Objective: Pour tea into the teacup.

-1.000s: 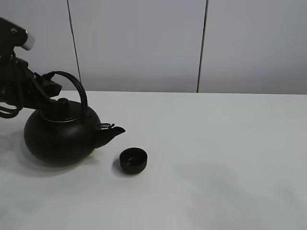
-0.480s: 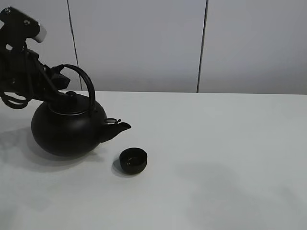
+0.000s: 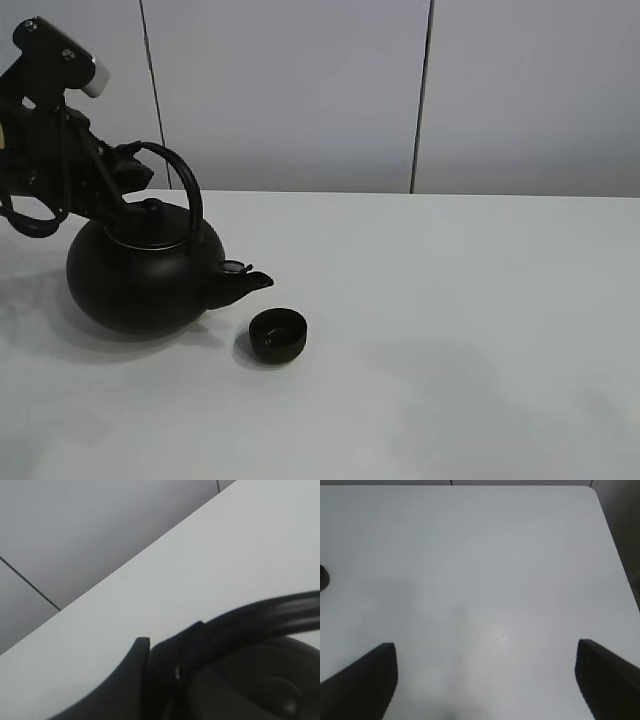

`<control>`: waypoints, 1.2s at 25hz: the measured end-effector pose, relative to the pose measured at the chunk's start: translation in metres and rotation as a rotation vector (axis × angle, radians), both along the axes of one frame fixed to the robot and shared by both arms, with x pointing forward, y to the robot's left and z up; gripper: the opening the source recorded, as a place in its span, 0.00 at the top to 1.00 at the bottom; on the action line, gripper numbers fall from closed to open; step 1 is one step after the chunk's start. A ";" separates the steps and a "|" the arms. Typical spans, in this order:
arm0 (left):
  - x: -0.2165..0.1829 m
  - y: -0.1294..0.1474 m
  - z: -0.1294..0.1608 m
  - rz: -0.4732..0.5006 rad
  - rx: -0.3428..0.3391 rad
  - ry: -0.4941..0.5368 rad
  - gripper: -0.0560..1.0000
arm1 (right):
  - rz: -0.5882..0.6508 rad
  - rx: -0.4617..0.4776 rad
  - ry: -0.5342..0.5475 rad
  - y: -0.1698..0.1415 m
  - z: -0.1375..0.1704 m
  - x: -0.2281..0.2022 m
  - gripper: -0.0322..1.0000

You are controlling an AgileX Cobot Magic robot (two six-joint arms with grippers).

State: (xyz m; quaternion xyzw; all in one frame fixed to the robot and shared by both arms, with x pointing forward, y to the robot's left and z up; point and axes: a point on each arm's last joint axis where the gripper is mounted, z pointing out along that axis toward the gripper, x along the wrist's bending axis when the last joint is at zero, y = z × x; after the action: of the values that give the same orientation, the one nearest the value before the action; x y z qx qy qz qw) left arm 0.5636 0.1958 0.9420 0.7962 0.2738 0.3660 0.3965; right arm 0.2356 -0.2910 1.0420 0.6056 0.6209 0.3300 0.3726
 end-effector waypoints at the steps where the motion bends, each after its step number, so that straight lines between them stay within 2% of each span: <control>1: 0.000 0.000 0.000 -0.001 0.000 0.000 0.85 | 0.000 0.000 0.000 0.000 0.000 0.000 0.33; 14: 0.007 -0.003 0.007 -0.015 0.024 -0.037 0.85 | 0.000 0.000 0.000 0.000 0.000 0.000 0.33; 30: 0.006 -0.009 0.002 -0.043 0.051 -0.028 0.85 | 0.000 0.000 0.000 0.000 0.000 0.000 0.33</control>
State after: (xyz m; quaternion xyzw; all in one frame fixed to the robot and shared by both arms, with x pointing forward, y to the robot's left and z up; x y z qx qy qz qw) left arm 0.5697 0.1864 0.9438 0.8064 0.2416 0.3754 0.3878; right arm 0.2356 -0.2910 1.0420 0.6056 0.6209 0.3300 0.3726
